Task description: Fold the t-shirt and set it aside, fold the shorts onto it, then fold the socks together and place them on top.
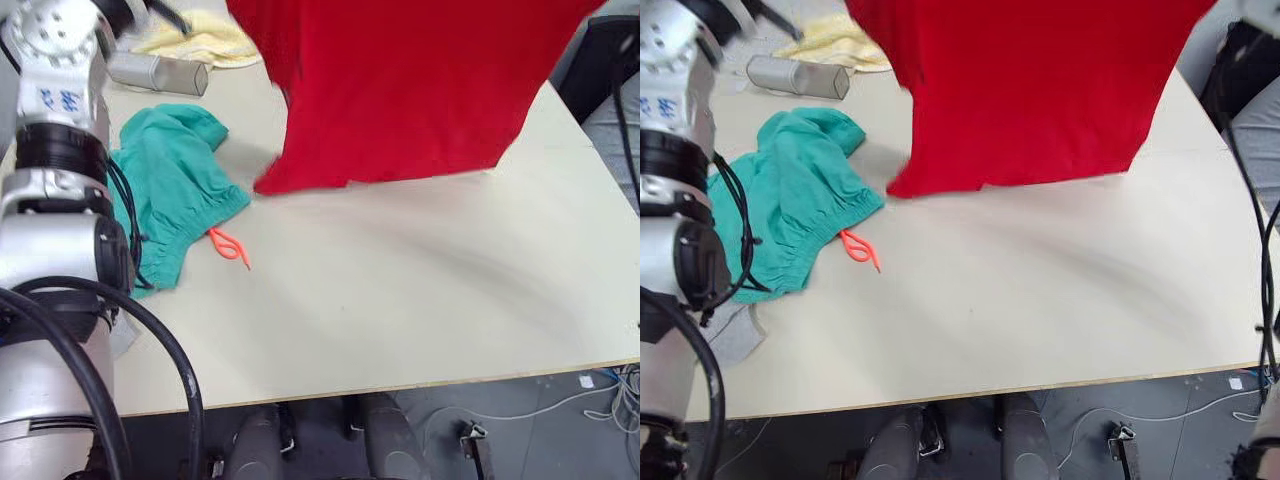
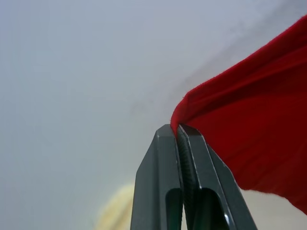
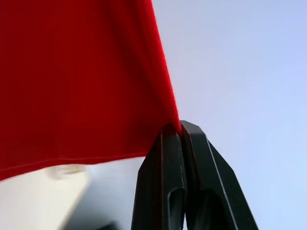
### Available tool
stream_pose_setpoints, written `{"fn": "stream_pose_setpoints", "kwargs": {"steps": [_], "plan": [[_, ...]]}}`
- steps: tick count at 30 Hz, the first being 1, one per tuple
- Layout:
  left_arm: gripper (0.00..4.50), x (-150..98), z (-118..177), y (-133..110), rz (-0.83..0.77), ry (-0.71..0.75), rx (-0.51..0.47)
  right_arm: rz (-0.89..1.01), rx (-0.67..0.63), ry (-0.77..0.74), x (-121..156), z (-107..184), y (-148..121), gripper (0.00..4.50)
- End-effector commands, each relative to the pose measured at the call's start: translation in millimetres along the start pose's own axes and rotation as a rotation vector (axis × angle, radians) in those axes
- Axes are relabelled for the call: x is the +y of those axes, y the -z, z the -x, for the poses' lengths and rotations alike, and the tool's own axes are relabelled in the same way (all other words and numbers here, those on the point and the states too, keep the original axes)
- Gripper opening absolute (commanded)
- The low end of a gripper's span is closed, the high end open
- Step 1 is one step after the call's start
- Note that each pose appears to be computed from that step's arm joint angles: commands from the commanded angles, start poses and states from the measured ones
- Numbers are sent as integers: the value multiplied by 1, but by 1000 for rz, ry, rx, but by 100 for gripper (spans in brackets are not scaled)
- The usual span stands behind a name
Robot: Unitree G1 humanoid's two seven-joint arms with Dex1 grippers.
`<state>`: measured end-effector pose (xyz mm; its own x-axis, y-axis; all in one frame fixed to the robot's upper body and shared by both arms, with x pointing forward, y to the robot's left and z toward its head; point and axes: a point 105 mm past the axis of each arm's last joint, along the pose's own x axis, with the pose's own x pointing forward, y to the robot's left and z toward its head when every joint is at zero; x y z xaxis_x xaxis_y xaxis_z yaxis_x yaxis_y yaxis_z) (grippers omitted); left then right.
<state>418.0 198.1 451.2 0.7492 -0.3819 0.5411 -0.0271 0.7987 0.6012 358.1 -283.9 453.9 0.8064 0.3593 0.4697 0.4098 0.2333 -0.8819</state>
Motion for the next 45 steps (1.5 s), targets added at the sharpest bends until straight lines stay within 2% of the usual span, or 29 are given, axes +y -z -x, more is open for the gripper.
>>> {"fn": "stream_pose_setpoints", "kwargs": {"steps": [1,4,6,9,12,14,17,20,23,24,26,27,31,32,37,39,41,45], "plan": [[0,62,17,-51,-175,-237,-176,93,13,217,-56,18,2,3],[0,68,30,-62,-293,-258,-256,107,28,193,-48,29,12,3],[0,58,40,-49,-341,-218,-261,74,57,120,-24,40,27,3],[0,27,59,-9,-376,-87,-216,2,52,-47,23,59,39,3],[0,-21,99,45,-309,56,-127,-88,11,-315,96,93,43,3],[0,-56,131,64,-296,183,-76,-130,-9,-442,130,118,42,3],[0,-102,191,81,-224,362,24,-263,-42,-630,179,164,32,3],[0,-128,230,81,-193,523,89,-348,-56,-765,203,198,23,3],[0,-146,267,87,-50,671,202,-384,-22,-846,214,225,23,3],[0,-158,285,92,33,768,278,-395,-23,-873,216,231,21,3],[0,-174,310,89,81,920,301,-405,-23,-905,218,237,19,3],[0,-182,323,89,151,997,348,-408,-19,-913,218,239,19,3],[0,-206,370,71,379,1305,470,-401,-1,-951,220,247,20,3],[0,-208,374,66,396,1346,467,-407,-5,-959,220,248,18,3],[0,-222,385,43,531,1471,504,-391,34,-978,219,254,21,3],[0,-224,385,47,490,1477,528,-345,103,-949,214,253,33,3],[0,-222,373,54,486,1398,548,-314,173,-904,208,250,46,3],[0,-219,378,51,538,1453,584,-326,167,-930,210,254,42,3]]}}
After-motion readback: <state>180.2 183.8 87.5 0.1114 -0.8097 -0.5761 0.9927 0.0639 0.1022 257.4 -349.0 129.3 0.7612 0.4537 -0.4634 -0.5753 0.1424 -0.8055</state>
